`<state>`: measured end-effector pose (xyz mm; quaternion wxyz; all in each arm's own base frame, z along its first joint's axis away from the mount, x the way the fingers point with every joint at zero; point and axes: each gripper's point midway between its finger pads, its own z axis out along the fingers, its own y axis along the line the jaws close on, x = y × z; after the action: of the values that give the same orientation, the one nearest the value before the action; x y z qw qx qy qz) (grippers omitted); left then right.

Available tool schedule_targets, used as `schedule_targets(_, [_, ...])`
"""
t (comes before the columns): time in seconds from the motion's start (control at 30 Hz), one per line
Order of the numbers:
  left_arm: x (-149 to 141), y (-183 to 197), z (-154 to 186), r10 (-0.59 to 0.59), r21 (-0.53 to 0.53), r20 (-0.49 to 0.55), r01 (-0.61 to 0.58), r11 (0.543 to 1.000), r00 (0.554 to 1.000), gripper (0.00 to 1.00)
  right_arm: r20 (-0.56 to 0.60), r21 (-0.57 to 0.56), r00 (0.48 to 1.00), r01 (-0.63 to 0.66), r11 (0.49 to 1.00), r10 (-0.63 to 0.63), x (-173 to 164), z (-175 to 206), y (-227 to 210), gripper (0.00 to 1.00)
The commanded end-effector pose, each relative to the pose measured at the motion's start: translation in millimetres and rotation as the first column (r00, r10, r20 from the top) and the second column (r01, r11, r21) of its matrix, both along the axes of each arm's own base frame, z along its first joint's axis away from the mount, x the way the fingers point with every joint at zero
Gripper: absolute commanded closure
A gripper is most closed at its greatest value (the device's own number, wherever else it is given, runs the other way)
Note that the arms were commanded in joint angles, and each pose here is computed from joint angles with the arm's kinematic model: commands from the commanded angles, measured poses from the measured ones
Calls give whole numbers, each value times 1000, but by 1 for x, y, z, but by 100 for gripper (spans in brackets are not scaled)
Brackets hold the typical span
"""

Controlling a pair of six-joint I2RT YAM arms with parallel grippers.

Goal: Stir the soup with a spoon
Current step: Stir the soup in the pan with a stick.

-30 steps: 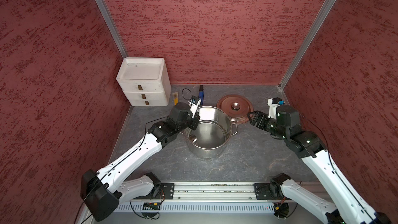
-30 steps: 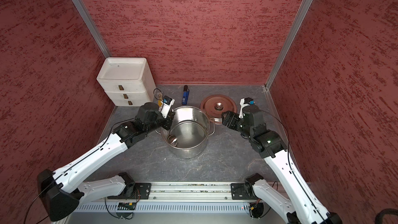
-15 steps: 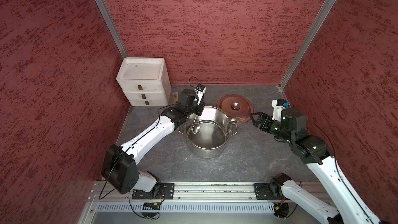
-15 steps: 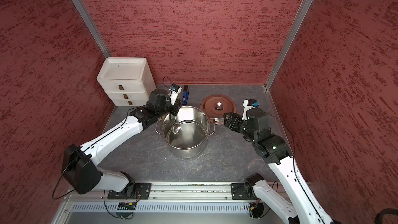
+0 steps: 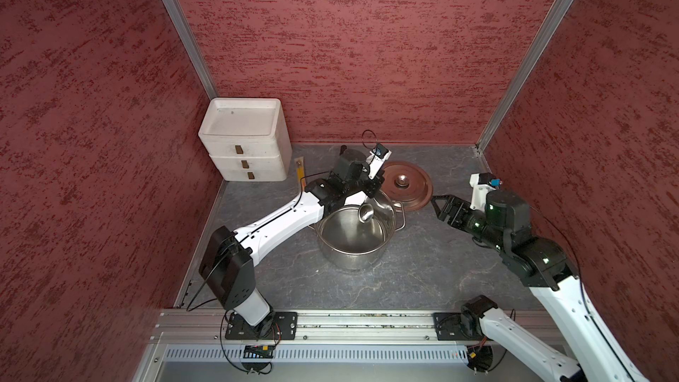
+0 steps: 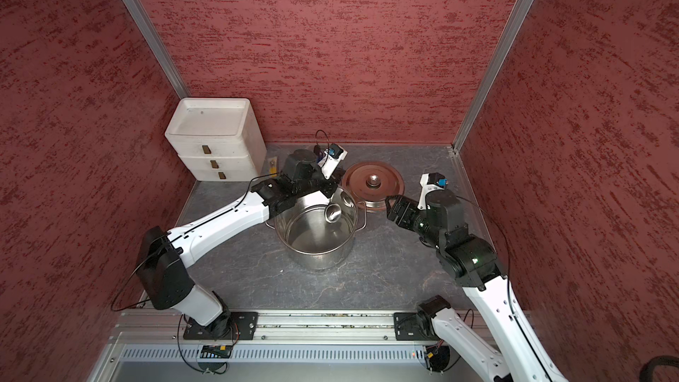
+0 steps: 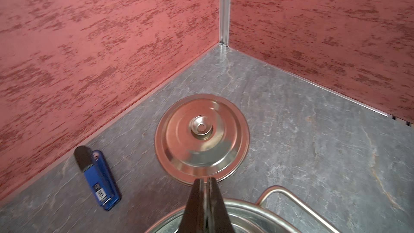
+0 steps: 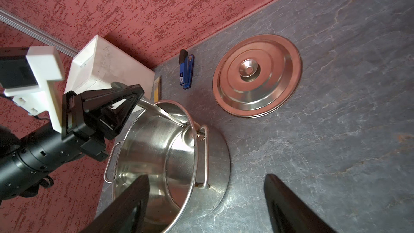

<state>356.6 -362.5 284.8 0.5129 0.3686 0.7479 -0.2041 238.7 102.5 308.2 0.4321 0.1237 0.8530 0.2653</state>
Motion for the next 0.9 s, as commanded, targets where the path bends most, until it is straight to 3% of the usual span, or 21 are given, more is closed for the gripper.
schedule_targets(0.0, [-22, -28, 20, -99, -13, 60, 100, 995, 993, 100, -8, -7, 1000, 23, 1000, -23, 0, -5, -4, 15])
schedule_targets(0.27, [-87, -39, 7, -221, 29, 14, 221, 975, 975, 100, -11, -2, 1000, 11, 1000, -11, 3, -9, 0, 15])
schedule_targets(0.47, [-123, -11, -1, -221, 47, -25, 222, 974, 975, 100, -23, 4, 1000, -9, 1000, 9, 9, -14, 6, 15])
schedule_targets(0.63, [-133, 25, -12, -145, 60, -58, 148, 987, 988, 100, -24, 9, 1000, -20, 1000, 20, 16, -15, 11, 15])
schedule_targets(0.87, [-109, 81, -16, 19, 39, -74, -16, 999, 997, 100, -23, 11, 999, -38, 999, 39, 21, -12, 17, 16])
